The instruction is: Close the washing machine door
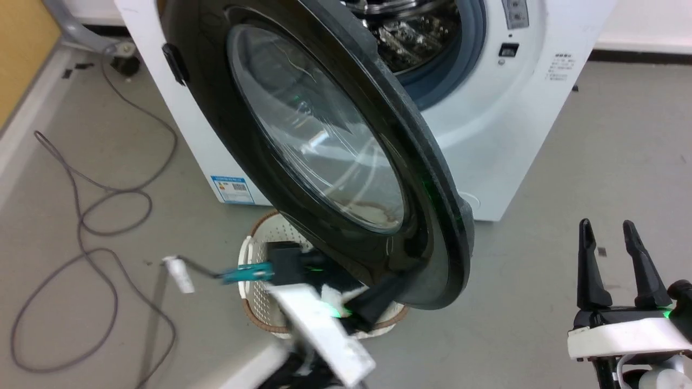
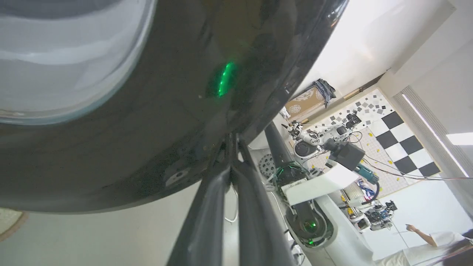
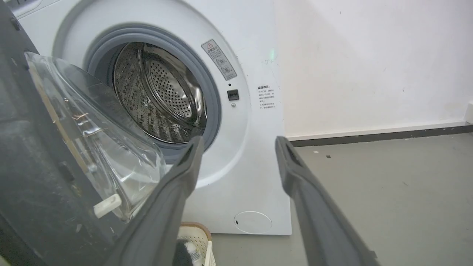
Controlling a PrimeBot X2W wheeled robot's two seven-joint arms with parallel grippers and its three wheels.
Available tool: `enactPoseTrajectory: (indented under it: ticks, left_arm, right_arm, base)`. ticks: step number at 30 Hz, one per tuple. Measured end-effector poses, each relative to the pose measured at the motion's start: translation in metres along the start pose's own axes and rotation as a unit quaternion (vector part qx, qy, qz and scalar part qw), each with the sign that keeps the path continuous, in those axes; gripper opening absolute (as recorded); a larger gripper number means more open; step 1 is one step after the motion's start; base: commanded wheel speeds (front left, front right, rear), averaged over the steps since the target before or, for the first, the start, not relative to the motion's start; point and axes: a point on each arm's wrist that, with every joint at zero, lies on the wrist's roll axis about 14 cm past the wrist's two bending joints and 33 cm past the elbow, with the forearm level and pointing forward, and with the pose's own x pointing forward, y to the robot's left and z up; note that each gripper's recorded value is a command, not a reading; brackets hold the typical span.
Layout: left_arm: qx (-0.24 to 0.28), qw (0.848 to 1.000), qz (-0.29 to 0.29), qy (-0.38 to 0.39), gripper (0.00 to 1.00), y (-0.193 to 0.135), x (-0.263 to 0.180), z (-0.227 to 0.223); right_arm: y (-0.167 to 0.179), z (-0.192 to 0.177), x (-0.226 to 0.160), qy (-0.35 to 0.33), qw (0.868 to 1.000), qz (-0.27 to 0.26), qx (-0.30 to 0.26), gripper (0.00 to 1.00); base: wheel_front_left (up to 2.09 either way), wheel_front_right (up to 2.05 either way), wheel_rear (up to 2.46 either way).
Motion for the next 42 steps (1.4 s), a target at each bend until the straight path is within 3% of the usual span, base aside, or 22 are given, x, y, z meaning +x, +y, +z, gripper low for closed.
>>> enactPoseTrajectory:
  ticks: [4,7,10,13,17,18,19,22,24,28,34,35,36,42]
  left_arm:
    - [0.105,0.993,0.036,-0.051,0.00,0.023,-0.026,0.031]
    - [0.220,0.969,0.087,-0.074,0.00,0.048,-0.047,0.061]
    - [0.336,0.918,0.158,-0.141,0.00,0.054,-0.064,0.115]
    - [0.432,0.843,0.220,-0.234,0.00,0.038,-0.088,0.172]
    - [0.504,0.763,0.292,-0.279,0.00,0.033,-0.124,0.190]
    - [0.509,0.748,0.308,-0.293,0.25,0.031,-0.133,0.193]
    - [0.511,0.732,0.329,-0.307,1.00,0.031,-0.144,0.197]
    - [0.520,0.689,0.379,-0.335,1.00,0.031,-0.173,0.202]
    - [0.509,0.677,0.403,-0.347,1.00,0.033,-0.188,0.198]
    - [0.489,0.669,0.437,-0.350,1.00,0.040,-0.209,0.184]
    - [0.475,0.673,0.470,-0.317,1.00,0.060,-0.224,0.156]
    - [0.473,0.675,0.474,-0.309,1.00,0.064,-0.225,0.151]
    - [0.471,0.676,0.477,-0.306,1.00,0.066,-0.226,0.149]
    - [0.459,0.700,0.467,-0.286,1.00,0.075,-0.218,0.134]
  right_arm:
    - [0.005,0.014,0.002,-0.021,1.000,0.006,0.000,1.00]
    - [0.008,0.027,0.005,-0.040,0.999,0.011,0.000,1.00]
    - [0.012,0.040,0.008,-0.061,0.998,0.017,-0.001,1.00]
    - [0.018,0.052,0.012,-0.080,0.996,0.026,-0.005,1.00]
    - [0.029,0.078,0.021,-0.122,0.992,0.041,-0.007,1.00]
    - [0.032,0.086,0.023,-0.135,0.990,0.045,-0.007,1.00]
    - [0.036,0.094,0.024,-0.147,0.988,0.050,-0.005,1.00]
    - [0.053,0.116,0.027,-0.183,0.980,0.073,0.000,1.00]
    - [0.066,0.131,0.028,-0.206,0.974,0.092,0.006,1.00]
    - [0.092,0.154,0.025,-0.240,0.961,0.132,0.042,1.00]
    - [0.159,0.168,0.007,-0.258,0.933,0.241,0.067,1.00]
    - [0.168,0.167,0.003,-0.255,0.929,0.258,0.067,0.63]
    - [0.176,0.165,0.000,-0.251,0.926,0.274,0.065,0.00]
    - [0.214,0.125,-0.021,-0.189,0.912,0.362,0.035,0.00]
  base:
    - [0.00,0.00,0.00]
    - [0.00,0.00,0.00]
    - [0.00,0.00,0.00]
    - [0.00,0.00,0.00]
    - [0.00,0.00,0.00]
    - [0.00,0.00,0.00]
    - [0.00,0.00,0.00]
    - [0.00,0.00,0.00]
    - [0.00,0.00,0.00]
    - [0.00,0.00,0.00]
    - [0.00,0.00,0.00]
    - [0.00,0.00,0.00]
    - [0.00,0.00,0.00]
    - [0.00,0.00,0.00]
